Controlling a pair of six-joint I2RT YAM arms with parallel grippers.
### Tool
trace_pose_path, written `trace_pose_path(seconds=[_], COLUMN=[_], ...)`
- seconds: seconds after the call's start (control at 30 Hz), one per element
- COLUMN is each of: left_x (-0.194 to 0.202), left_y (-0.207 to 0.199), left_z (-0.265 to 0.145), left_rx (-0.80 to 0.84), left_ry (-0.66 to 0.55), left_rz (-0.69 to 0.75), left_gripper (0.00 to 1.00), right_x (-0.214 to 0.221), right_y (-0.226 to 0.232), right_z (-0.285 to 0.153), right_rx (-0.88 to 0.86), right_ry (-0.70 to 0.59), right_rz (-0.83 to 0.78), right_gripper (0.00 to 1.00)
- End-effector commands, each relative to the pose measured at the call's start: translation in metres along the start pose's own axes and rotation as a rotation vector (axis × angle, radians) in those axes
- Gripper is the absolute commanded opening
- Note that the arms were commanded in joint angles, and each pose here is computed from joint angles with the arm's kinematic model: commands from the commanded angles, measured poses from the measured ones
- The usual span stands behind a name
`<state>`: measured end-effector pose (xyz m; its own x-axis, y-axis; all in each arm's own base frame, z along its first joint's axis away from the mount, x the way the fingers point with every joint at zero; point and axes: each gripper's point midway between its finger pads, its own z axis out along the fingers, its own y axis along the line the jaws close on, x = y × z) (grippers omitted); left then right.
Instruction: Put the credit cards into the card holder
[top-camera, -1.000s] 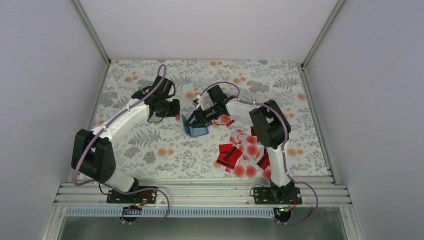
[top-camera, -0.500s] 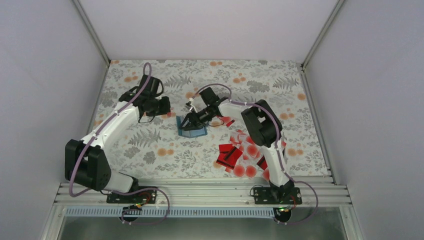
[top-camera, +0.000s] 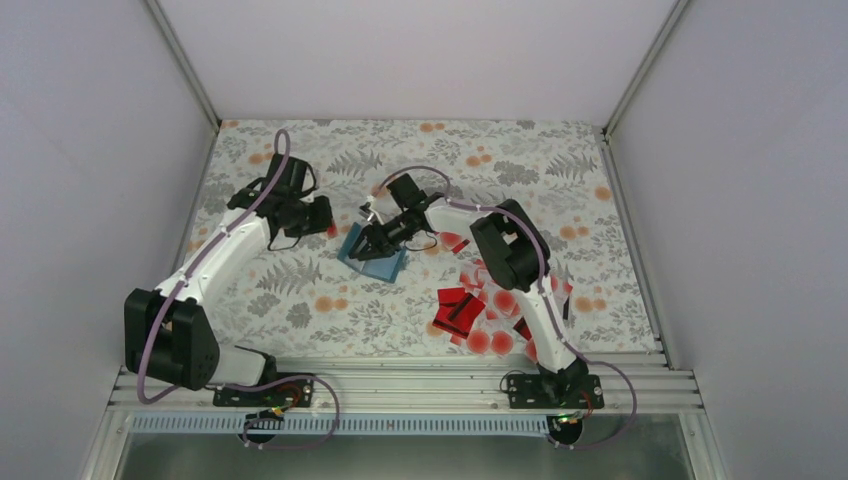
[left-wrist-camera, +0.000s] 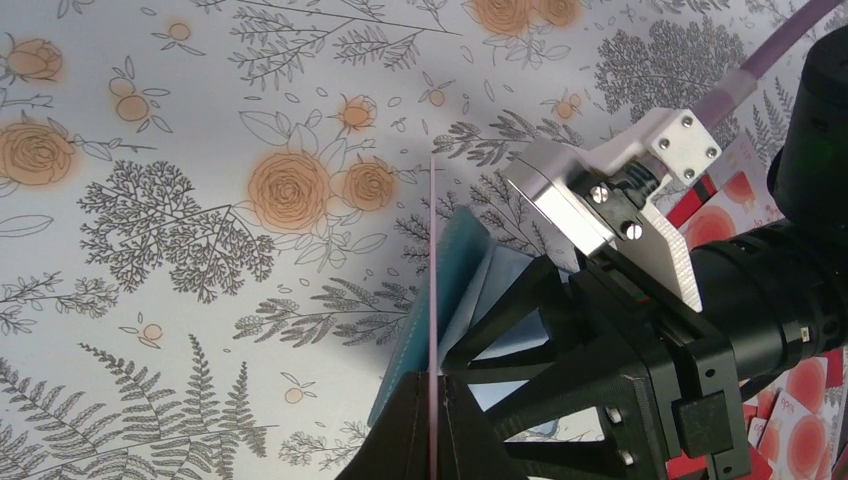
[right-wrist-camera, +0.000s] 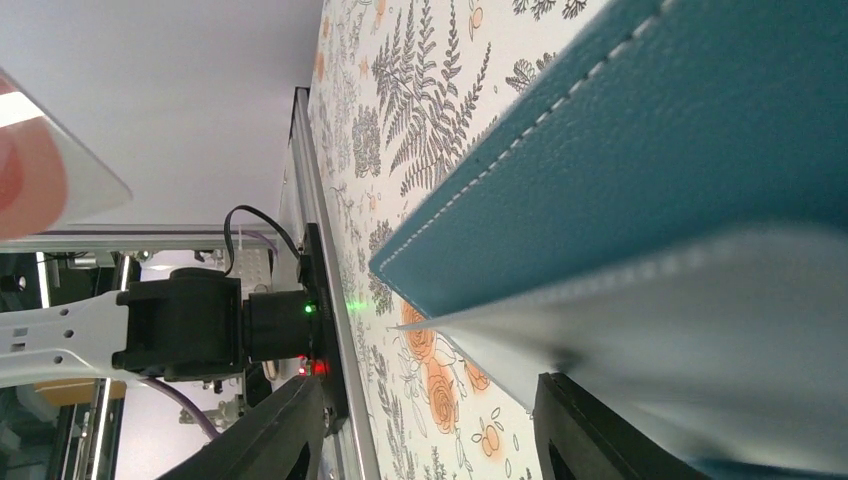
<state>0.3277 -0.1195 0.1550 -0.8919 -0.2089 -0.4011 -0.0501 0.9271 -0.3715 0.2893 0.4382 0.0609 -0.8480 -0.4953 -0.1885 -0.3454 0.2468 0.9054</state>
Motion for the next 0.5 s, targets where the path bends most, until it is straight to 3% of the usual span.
trace_pose_path(seconds=[0.0, 0.27, 0.47], left_x=[-0.003, 0.005, 0.001], left_y=[0.001, -0.012, -0.016], left_z=[-0.009, -0.027, -0.022], left_rx=[0.031, 0.142, 0.215], left_ry=[-0.018, -0.049, -0.038], left_rz=[-0.008, 0.060, 0.015], left_gripper=[0.02, 0.02, 0.02], right_x=[0.002, -0.012, -0.010], right_y=[-0.003, -0.002, -0.011], right_z=[0.009, 0.011, 0.015], right_rx=[-0.016, -0.021, -0.020], right_ry=[0.027, 0.027, 0.035], right_rz=[-0.014, -0.038, -0.020], right_gripper=[0.54, 0.56, 0.56])
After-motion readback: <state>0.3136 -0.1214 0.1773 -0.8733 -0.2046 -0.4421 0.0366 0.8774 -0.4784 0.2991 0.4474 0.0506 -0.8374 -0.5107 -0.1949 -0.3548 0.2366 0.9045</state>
